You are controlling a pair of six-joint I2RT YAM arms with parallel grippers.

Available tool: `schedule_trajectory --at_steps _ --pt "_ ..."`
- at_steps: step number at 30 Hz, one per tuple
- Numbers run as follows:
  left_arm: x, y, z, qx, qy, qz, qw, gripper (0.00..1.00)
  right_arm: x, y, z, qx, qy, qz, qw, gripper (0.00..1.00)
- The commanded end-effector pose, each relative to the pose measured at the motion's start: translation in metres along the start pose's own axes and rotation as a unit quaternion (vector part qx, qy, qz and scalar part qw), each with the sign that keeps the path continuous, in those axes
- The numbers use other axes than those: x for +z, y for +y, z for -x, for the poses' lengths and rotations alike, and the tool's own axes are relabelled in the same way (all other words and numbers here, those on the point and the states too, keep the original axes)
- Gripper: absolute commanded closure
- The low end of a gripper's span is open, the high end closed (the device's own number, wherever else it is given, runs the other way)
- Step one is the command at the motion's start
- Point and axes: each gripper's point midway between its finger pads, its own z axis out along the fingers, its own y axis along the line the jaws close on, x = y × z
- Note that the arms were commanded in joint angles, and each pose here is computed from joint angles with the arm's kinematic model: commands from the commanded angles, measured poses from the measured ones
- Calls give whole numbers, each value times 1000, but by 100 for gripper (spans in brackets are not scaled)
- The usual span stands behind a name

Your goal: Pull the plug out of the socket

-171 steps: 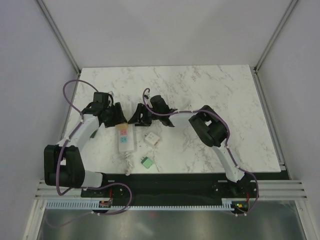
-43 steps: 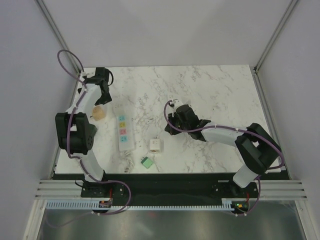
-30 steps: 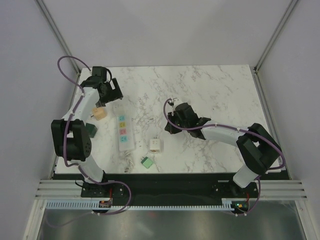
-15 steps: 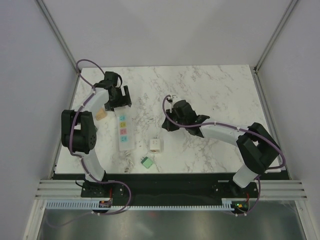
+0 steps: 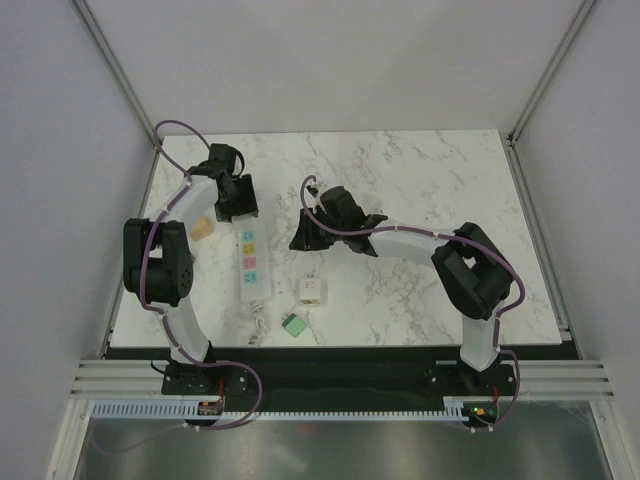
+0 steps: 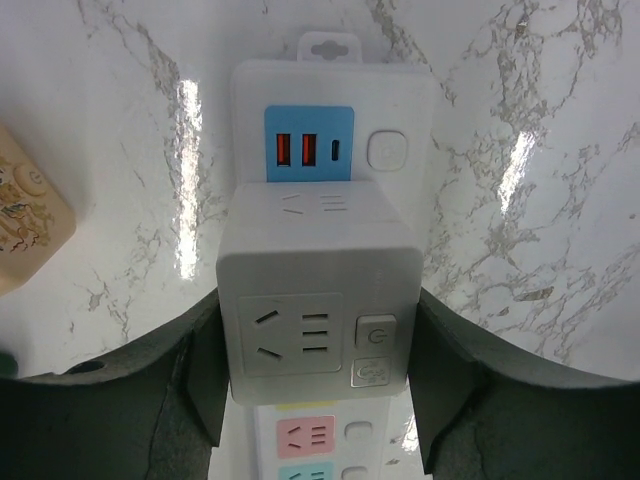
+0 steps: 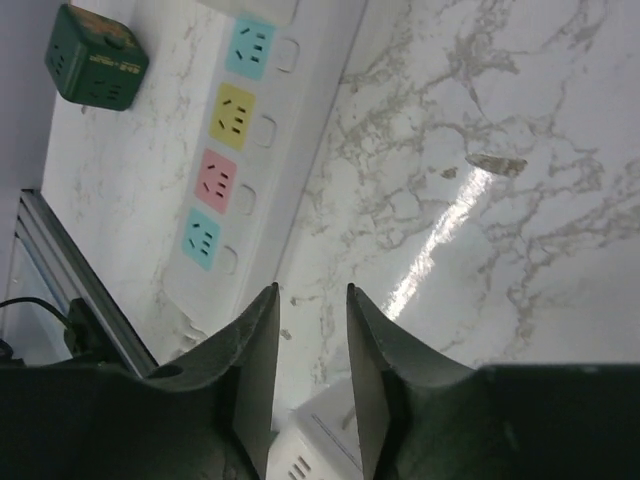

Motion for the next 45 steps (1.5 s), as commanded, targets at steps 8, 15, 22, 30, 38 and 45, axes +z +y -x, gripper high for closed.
schedule_trajectory --at_steps 8,15,22,30,38,45 --pt "-42 -23 22 17 -49 -62 997 98 48 57 29 88 3 140 986 42" --pt "-73 -29 30 16 -96 -85 992 98 74 53 19 117 17 166 979 37" --pt "-80 -33 33 9 -103 -110 989 98 85 56 23 111 13 185 976 36" --pt "-83 -40 31 4 -100 -137 986 98 97 64 37 120 -4 210 970 35" --pt "-83 -41 31 -1 -99 -148 984 98 125 55 34 181 -1 209 961 75" --pt "-84 -44 31 -3 -98 -159 982 98 136 38 29 216 2 170 961 100"
